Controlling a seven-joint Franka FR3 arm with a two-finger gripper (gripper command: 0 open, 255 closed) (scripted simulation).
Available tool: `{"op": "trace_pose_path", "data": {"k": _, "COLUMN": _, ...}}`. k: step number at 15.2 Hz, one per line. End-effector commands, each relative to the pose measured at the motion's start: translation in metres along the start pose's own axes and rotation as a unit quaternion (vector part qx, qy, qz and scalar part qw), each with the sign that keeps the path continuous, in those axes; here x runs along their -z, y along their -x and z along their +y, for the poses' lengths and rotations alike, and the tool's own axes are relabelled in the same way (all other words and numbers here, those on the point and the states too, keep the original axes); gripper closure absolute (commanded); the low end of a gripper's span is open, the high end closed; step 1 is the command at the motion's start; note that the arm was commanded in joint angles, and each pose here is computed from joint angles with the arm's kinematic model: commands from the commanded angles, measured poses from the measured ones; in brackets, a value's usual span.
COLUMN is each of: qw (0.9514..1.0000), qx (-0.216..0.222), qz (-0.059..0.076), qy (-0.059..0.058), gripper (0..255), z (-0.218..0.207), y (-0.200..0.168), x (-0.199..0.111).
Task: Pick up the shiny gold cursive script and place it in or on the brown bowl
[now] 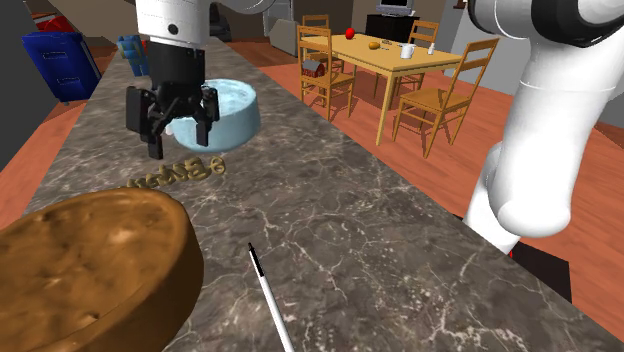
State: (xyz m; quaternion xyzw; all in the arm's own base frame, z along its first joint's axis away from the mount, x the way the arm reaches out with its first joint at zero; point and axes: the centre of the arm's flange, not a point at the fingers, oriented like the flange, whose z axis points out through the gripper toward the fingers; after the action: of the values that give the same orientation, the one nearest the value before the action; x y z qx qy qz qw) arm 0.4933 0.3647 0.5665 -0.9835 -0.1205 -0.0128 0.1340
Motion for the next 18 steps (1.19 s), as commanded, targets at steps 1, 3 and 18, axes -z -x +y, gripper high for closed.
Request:
{"op": "trace_pose_path", "data": {"k": 1, "qw": 0.9992, "qx": -0.011, "qz": -0.037, "qy": 0.002, "gripper": 0, "z": 0.018, "y": -0.012, "x": -0.041}}
{"op": "trace_pose_path", "data": {"k": 3, "qw": 0.9992, "qx": -0.011, "qz": -0.037, "qy": 0.002, "gripper": 0, "z": 0.018, "y": -0.012, "x": -0.041}}
{"op": "trace_pose_path", "data": {"k": 18, "qw": 0.9992, "qx": -0.011, "qz": -0.037, "qy": 0.002, "gripper": 255, "z": 0.014, "y": -0.013, "x": -0.026}}
